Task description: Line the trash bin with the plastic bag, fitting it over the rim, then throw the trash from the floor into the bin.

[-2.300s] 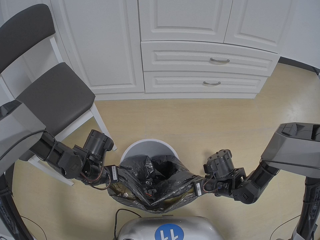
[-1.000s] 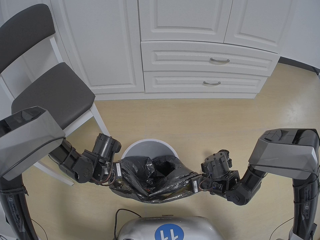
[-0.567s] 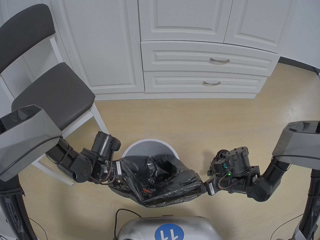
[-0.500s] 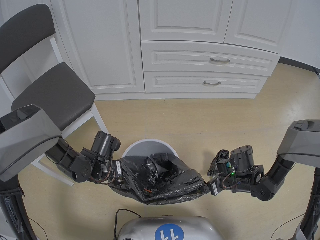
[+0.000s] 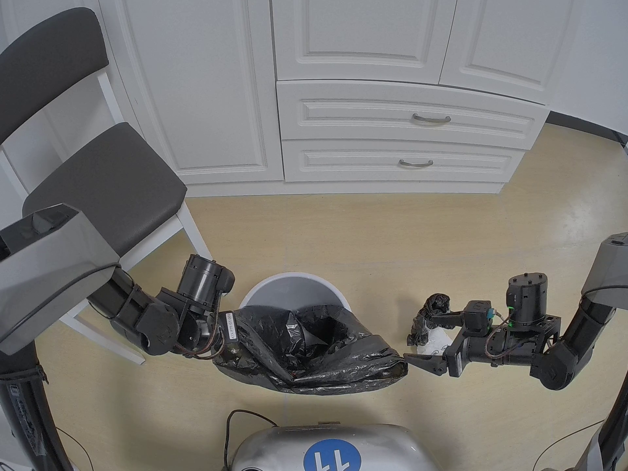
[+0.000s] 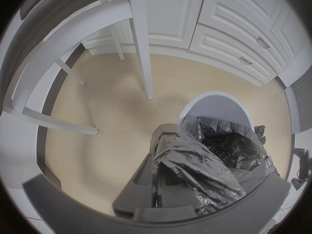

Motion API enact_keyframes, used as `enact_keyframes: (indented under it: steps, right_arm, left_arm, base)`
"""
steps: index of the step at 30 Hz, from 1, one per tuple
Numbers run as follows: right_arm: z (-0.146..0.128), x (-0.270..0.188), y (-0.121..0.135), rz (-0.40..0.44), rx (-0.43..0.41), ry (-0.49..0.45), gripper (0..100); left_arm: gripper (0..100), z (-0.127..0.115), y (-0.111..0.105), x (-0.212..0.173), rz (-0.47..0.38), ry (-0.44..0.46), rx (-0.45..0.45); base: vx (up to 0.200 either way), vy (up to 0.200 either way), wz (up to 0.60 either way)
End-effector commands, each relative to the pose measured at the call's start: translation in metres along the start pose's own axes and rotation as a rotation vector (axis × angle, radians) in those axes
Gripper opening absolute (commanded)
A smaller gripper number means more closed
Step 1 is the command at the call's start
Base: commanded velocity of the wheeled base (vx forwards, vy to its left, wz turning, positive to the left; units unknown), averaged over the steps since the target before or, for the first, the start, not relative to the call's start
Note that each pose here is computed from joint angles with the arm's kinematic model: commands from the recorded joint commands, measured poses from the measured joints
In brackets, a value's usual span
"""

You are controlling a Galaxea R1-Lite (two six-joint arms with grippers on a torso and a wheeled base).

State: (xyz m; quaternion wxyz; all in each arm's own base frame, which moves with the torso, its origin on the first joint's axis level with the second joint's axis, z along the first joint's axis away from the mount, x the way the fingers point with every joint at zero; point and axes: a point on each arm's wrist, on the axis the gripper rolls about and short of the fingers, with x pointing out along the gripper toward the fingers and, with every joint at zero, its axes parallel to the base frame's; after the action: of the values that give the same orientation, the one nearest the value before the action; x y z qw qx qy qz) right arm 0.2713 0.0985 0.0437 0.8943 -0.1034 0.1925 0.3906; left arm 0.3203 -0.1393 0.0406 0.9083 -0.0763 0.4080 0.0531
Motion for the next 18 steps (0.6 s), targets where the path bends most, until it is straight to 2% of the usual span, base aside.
enact_keyframes:
  steps: [1, 6, 9, 14, 18]
  right_arm:
    - [-0.011, -0.006, -0.004, 0.000, -0.015, -0.011, 100]
    - [-0.002, -0.001, 0.007, -0.021, -0.045, -0.046, 100]
    - [0.003, 0.005, 0.018, -0.082, -0.044, -0.040, 100]
    - [0.017, 0.020, 0.049, -0.171, 0.006, -0.087, 100]
    - [0.026, 0.028, 0.072, -0.204, 0.008, -0.106, 100]
  left_arm:
    - [0, -0.002, 0.001, 0.005, 0.011, 0.011, 0.003]
    - [0, 0.000, 0.002, 0.000, 0.011, 0.000, 0.000]
    - [0, -0.004, 0.001, 0.000, 0.015, 0.011, 0.012]
    - [0, -0.017, 0.002, 0.007, 0.030, 0.053, 0.073]
    - [0, -0.016, 0.002, 0.005, 0.037, 0.044, 0.074]
  base:
    - [0.000, 0.000, 0.00]
    - [0.000, 0.000, 0.00]
    - [0.000, 0.000, 0.00]
    - [0.000, 0.000, 0.00]
    - [0.000, 0.000, 0.00]
